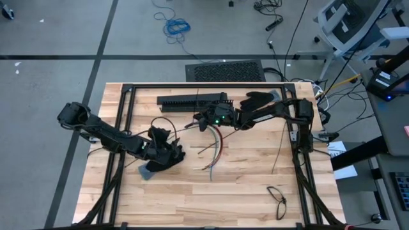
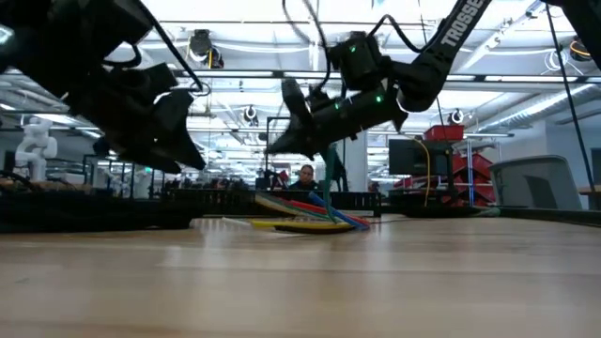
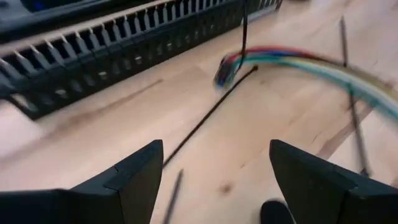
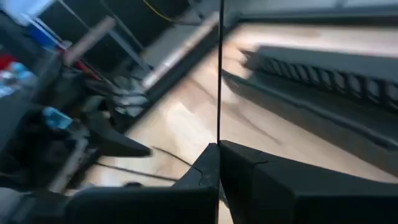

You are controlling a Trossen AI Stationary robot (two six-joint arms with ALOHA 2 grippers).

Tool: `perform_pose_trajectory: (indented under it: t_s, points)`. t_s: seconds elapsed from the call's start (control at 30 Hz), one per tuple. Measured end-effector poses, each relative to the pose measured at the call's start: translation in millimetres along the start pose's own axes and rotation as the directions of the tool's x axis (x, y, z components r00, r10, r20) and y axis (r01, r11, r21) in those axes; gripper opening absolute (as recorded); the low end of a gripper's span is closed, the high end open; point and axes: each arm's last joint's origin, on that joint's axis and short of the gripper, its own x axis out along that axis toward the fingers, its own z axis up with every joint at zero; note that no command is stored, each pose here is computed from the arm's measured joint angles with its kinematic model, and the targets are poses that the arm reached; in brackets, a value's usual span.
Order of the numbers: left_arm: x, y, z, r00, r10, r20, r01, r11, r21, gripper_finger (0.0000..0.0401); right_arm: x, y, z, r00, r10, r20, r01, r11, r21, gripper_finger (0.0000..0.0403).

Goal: Ziptie cables
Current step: Wrap the cable wires using a zip tie

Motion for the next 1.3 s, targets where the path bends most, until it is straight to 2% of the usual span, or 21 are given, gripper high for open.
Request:
perform_pose_trajectory:
  t_s: [0.07, 0.13, 0.27, 0.43, 0.53, 0.67, 0.77, 0.9, 1.03, 1.13, 1.3]
  points:
    - [3, 1, -2, 0.999, -0.025, 0.023, 0.026, 0.998, -0.049, 0.029, 0, -5, -6, 0.998, -0.046, -0.05, 0.047, 0.999, 0.011, 0.0]
    - [6, 0, 3, 0.998, -0.046, 0.052, 0.052, 0.993, -0.107, 0.029, 2, -8, -11, 0.996, -0.045, -0.075, 0.046, 0.999, 0.018, 0.0]
    - [18, 2, 19, 0.994, -0.043, 0.103, 0.056, 0.991, -0.121, 0.029, 3, -14, -16, 0.996, 0.002, -0.089, 0.001, 0.999, 0.034, 0.0]
    - [41, 16, 41, 0.993, -0.093, 0.066, 0.102, 0.983, -0.151, 0.029, 0, -21, -9, 0.989, 0.118, -0.085, -0.117, 0.993, 0.018, 0.0]
    - [57, 28, 52, 0.992, -0.121, 0.046, 0.126, 0.979, -0.159, 0.029, 0, -25, -5, 0.985, 0.145, -0.089, -0.144, 0.989, 0.019, 0.0]
    - [80, 47, 59, 0.966, -0.26, 0.007, 0.257, 0.951, -0.172, 0.029, 0, -29, 0, 0.981, 0.173, -0.091, -0.171, 0.985, 0.027, 0.0]
    - [91, 58, 59, 0.924, -0.374, -0.079, 0.369, 0.927, -0.071, 0.0282, 0, -30, 1, 0.981, 0.174, -0.086, -0.171, 0.985, 0.032, 0.0]
    - [95, 70, 57, 0.858, -0.476, -0.191, 0.494, 0.867, 0.061, 0.0254, -1, -33, 3, 0.983, 0.165, -0.076, -0.163, 0.986, 0.041, 0.0]
    - [99, 80, 62, 0.868, -0.466, -0.171, 0.493, 0.848, 0.196, 0.023, -1, -34, 7, 0.986, 0.161, -0.045, -0.159, 0.986, 0.05, 0.0]
    - [102, 85, 63, 0.874, -0.455, -0.17, 0.486, 0.817, 0.311, 0.0224, -1, -34, 7, 0.987, 0.155, -0.037, -0.152, 0.986, 0.075, 0.0]
    - [106, 86, 65, 0.877, -0.459, -0.141, 0.475, 0.788, 0.392, 0.0223, 0, -31, 1, 0.987, 0.142, -0.07, -0.136, 0.986, 0.093, 0.0]
